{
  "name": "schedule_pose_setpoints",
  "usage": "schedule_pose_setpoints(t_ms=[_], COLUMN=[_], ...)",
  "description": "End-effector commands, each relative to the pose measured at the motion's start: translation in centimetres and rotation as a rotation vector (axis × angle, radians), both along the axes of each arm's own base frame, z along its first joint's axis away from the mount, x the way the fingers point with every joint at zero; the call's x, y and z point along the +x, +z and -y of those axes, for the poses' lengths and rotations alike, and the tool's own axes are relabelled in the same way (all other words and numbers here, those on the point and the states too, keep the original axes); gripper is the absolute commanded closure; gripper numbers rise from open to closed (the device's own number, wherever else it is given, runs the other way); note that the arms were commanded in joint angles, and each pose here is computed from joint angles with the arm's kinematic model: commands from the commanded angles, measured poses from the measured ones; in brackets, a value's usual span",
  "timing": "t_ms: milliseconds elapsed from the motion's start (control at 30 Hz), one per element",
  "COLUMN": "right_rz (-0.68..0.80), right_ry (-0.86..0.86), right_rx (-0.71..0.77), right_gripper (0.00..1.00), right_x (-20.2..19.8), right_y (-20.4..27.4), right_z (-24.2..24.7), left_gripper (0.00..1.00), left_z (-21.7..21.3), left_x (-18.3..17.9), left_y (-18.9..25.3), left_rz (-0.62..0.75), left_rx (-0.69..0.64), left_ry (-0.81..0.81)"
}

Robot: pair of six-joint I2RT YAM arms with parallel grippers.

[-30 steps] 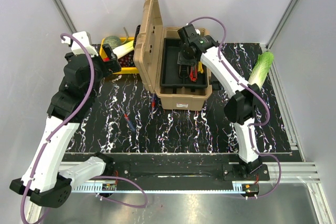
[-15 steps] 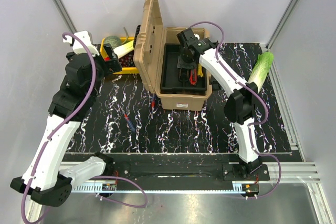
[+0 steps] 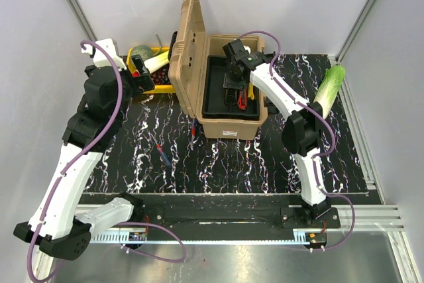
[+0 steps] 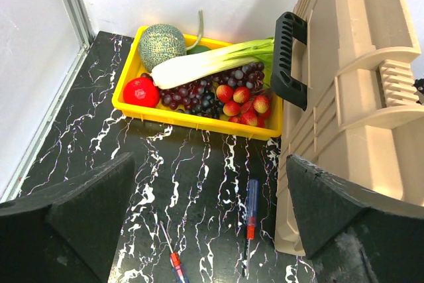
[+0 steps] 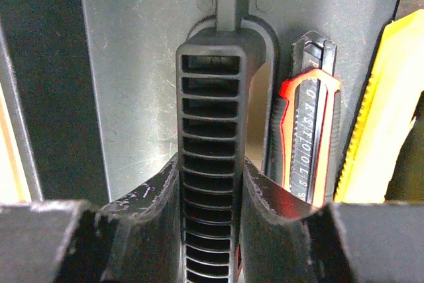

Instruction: Pack the tool kit

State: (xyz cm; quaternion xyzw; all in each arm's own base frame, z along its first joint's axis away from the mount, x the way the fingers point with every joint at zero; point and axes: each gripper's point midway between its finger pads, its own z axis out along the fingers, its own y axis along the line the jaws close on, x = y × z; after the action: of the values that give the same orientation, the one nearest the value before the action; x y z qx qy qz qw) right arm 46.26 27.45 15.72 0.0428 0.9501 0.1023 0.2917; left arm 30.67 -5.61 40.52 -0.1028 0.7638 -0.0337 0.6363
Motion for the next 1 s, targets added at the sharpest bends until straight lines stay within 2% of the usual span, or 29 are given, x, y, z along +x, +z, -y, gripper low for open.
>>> schedule_pose_setpoints(t_ms=[0,100,200,233,333,567,633,733,867,967], right_rz=[0.068,0.063,0.082,0.09,0.128,0.252,0.286,0.342,0.432,0.496], right_ry=[-0.013,-0.023,-0.034,-0.039,-0.04,-0.038,-0.03,-0.001,0.015,0.014], right_rx=[0.04,0.032,0.024,0.023,0.032,0.072,0.083,0.105,0.149,0.19], right_gripper=[1.0,1.0,0.78,0.68,0.52,0.28,0.25,0.24,0.24,0.24], right_x=[1.3,1.0,0.9,0.9,1.1,1.1,0.9,0.4,-0.7,-1.7], right_y=[1.4,1.4,2.2,2.6,4.4,10.6,12.2,14.4,17.0,18.8], right_z=[-0.4,-0.1,0.4,0.5,0.6,1.1,1.3,1.5,2.0,2.5], left_gripper=[0.01,0.01,0.01,0.01,0.01,0.01,0.01,0.01,0.01,0.01], left_z=[-0.5,-0.5,-0.5,-0.5,-0.6,-2.2,-3.7,-5.4,-5.2,-3.7], left_x=[0.0,0.0,-0.1,-0.1,-0.2,-1.5,-2.5,-4.2,-4.7,-3.2], left_y=[2.4,2.4,2.5,2.4,2.4,0.8,-0.9,-5.8,-12.6,-18.5], left_rz=[0.071,0.071,0.072,0.07,0.067,0.0,-0.059,-0.204,-0.403,-0.581], left_rx=[-0.019,-0.021,-0.024,-0.025,-0.033,-0.07,-0.089,-0.117,-0.246,-0.355], left_ry=[0.018,0.018,0.02,0.018,0.023,0.117,0.206,0.306,0.293,0.222])
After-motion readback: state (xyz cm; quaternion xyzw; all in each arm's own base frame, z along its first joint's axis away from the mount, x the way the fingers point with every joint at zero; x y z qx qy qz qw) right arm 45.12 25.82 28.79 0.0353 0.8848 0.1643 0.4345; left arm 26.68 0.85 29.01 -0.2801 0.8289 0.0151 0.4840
